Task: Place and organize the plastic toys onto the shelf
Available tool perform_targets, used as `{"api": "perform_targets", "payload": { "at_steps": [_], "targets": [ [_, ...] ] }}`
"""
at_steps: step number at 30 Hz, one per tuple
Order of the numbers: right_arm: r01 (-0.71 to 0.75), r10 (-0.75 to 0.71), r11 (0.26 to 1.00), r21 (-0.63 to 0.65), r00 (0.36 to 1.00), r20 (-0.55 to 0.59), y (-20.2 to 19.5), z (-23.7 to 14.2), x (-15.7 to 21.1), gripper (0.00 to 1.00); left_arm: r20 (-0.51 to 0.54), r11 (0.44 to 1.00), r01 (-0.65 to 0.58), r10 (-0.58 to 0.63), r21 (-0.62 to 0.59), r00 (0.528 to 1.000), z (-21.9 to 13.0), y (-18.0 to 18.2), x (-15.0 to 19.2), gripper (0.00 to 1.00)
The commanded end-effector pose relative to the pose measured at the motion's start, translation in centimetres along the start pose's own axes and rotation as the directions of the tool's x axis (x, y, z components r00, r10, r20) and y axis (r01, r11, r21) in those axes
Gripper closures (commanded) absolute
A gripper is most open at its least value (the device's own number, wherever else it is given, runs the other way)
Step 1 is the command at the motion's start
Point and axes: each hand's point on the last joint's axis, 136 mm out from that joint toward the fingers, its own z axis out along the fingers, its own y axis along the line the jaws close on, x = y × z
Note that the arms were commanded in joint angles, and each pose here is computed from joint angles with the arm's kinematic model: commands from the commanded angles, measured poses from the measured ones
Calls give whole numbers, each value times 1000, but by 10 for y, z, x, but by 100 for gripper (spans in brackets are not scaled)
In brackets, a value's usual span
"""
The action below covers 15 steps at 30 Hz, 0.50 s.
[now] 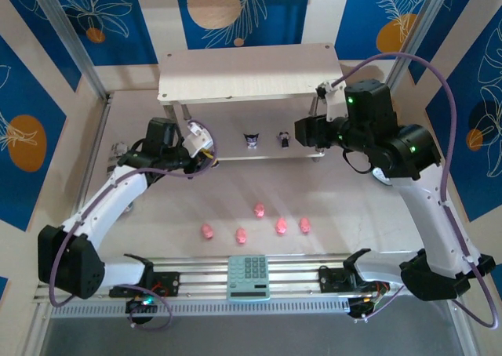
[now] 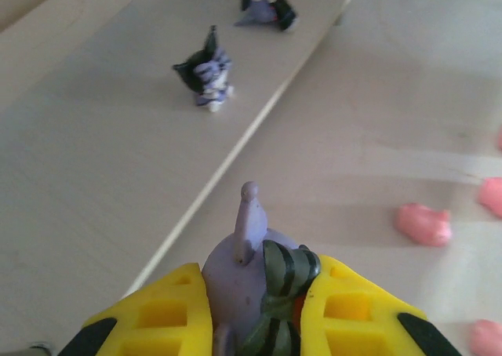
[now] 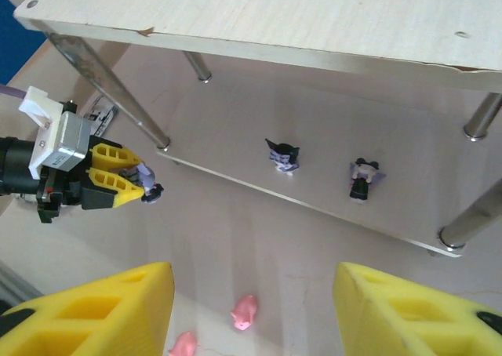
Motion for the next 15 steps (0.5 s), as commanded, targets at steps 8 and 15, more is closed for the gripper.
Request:
{"api": "perform_targets", "payload": {
  "at_steps": [8,15],
  "targets": [
    [-54,49,998,38,992,117,-18,-15,-7,43,-3,979,-129,130,-160,992,61,59,-17,98],
    [-72,64,996,55,989,131,-24,-17,-5,43,-1,972,-146,149,-182,989,85,74,-17,98]
  ]
}}
